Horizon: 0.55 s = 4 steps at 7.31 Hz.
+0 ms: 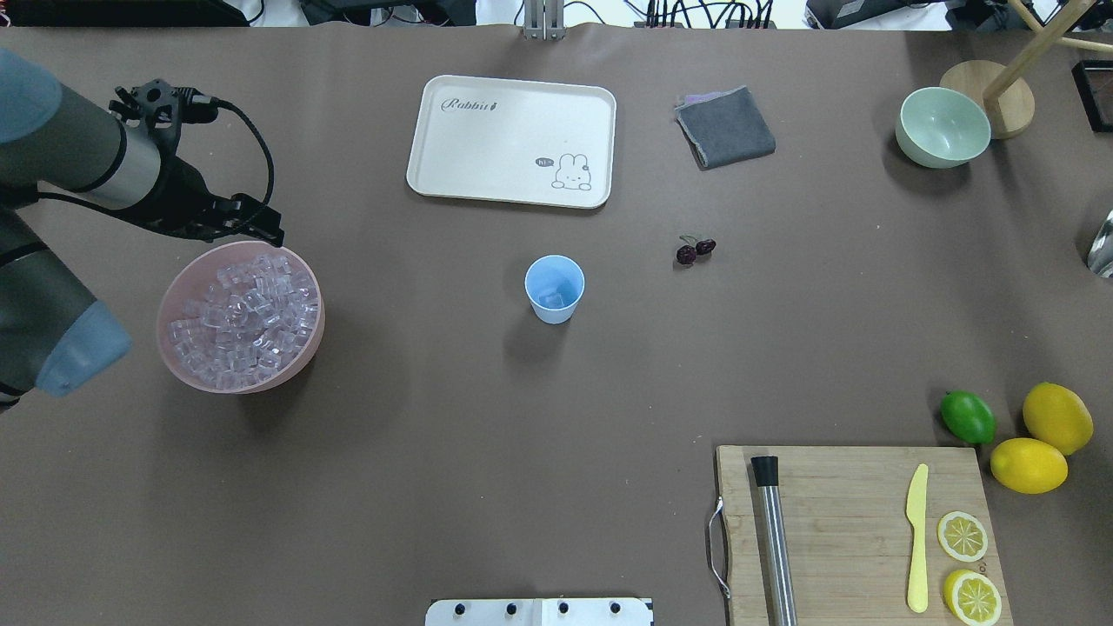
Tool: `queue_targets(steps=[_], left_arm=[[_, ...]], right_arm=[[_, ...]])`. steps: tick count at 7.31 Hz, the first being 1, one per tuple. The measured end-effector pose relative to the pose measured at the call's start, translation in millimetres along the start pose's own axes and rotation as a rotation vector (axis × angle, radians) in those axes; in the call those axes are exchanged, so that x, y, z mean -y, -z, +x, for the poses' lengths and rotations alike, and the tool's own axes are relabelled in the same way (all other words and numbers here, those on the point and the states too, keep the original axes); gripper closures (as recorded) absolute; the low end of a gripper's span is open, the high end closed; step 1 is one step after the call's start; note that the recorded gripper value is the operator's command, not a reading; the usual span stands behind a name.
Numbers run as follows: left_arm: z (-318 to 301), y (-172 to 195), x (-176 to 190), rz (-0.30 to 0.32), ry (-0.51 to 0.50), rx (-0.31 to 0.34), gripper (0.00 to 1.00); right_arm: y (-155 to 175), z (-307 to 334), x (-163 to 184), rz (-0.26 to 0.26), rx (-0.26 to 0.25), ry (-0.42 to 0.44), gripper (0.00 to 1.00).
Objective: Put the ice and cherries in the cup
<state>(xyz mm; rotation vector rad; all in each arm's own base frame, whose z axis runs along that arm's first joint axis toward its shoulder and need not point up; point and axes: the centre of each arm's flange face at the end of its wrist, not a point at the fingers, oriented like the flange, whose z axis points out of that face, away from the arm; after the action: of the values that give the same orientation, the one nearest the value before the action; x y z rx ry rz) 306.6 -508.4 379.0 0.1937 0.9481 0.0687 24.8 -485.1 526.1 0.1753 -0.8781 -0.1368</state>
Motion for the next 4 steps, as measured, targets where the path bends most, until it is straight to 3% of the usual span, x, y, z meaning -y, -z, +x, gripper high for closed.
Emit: queue_targets(steps=[4], left_arm=[[-6.5, -46.4, -16.6, -0.021, -0.012, 0.067, 0.02]], right_arm=[[9.9, -12.2, 10.2, 0.023, 0.001, 0.003, 0.0]])
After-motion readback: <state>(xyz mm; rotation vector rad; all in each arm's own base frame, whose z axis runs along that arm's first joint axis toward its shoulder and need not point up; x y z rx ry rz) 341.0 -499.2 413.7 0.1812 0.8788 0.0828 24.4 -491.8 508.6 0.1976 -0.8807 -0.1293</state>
